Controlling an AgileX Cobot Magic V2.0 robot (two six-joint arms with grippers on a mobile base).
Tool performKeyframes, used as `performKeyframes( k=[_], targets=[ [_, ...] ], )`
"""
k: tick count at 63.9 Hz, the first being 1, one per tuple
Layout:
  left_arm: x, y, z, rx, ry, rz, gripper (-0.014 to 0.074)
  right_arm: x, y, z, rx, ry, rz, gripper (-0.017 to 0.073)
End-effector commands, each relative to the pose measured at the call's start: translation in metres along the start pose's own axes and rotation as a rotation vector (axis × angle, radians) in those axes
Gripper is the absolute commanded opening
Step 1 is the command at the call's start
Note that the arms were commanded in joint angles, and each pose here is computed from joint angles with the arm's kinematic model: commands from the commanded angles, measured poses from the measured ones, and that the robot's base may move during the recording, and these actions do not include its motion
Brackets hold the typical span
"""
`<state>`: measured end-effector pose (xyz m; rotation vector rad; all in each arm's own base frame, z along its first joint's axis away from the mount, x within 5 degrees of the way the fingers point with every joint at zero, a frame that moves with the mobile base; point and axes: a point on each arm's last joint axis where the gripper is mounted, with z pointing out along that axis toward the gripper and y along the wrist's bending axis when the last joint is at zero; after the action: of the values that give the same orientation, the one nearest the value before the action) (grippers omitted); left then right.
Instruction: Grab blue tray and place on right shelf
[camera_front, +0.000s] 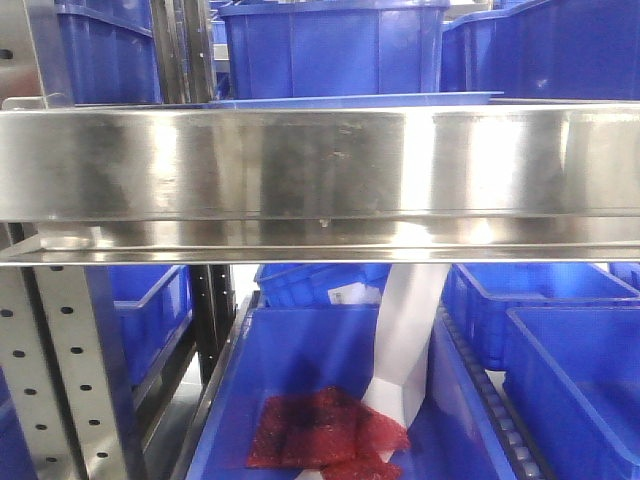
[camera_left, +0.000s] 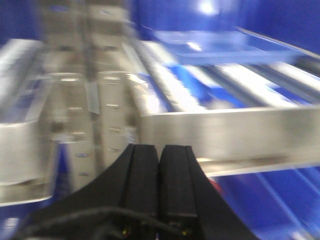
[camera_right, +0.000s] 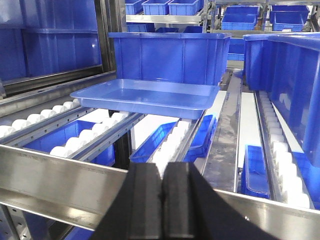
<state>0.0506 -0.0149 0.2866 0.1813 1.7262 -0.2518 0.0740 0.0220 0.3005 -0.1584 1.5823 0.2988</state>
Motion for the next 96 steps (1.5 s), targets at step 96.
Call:
performKeyframes(
  k=[96],
  targets=[
    [0.086, 0.017, 0.017, -0.168, -0.26, -0.009, -0.0048, 0.015, -0.016, -0.004, 0.187, -0.095, 0.009, 0.006]
  ],
)
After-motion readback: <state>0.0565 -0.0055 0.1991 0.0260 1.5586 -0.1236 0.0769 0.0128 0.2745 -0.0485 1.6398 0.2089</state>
